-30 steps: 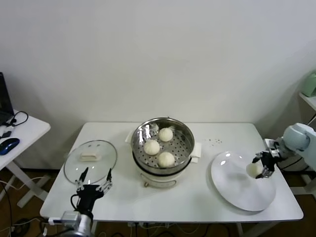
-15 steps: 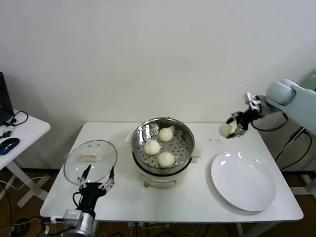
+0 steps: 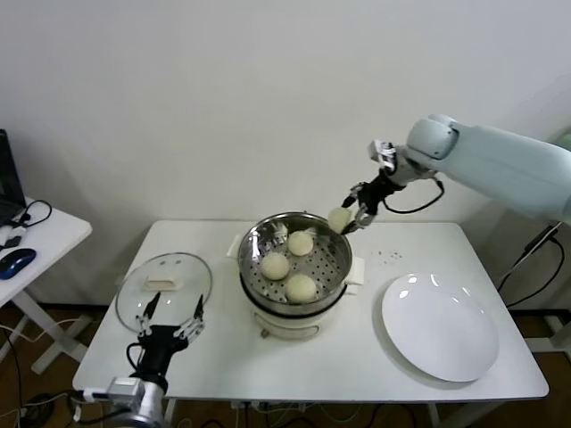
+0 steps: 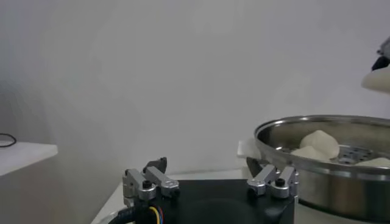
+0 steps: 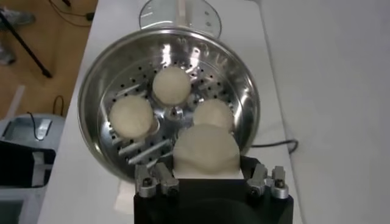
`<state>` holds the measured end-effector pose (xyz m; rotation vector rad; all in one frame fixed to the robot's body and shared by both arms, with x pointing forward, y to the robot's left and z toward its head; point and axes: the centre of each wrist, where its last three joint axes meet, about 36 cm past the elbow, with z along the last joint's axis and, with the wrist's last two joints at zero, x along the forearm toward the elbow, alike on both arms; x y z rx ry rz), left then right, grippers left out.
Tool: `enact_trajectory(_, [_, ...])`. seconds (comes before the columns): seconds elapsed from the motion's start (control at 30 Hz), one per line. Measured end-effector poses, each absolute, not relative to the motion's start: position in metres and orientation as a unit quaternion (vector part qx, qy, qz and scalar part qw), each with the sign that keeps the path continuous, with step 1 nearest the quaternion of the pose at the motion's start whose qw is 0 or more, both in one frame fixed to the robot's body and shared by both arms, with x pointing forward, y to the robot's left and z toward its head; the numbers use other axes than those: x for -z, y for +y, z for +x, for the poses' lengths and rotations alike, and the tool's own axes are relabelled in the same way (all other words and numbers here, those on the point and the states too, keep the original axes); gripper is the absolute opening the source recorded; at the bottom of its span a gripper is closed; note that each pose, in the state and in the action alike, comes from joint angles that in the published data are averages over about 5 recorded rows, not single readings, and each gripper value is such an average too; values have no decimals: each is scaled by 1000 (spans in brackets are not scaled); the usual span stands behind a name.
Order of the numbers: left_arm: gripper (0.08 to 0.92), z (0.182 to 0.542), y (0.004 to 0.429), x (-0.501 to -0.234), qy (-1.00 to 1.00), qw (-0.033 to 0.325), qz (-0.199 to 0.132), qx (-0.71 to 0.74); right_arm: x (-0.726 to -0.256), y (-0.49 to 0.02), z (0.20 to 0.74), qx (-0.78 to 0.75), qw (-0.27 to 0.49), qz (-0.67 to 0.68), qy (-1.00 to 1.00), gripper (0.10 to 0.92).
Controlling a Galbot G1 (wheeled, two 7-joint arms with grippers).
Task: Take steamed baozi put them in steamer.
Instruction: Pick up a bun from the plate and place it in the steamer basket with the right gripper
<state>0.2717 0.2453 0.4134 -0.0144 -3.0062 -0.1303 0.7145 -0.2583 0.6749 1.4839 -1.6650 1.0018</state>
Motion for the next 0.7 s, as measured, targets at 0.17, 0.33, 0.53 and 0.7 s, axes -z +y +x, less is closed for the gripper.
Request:
enact_trajectory(0.17, [823,274,246,-418,-997,61,-5,45,-662,-225,720,-385,347,583,-625,704])
enact_trajectory(0.33, [823,277,246,-423,-997,55,-5,46,-642,-203,723,-387,360,591,-610,704])
enact_trajectory(0.53, [823,279,247,-425,-998,53,-5,46,-619,-197,724,-389,378,592,-597,704])
enact_trajectory(0.7, [823,281,246,-425,-998,53,-6,44,-603,-199,724,-392,391,589,-589,701])
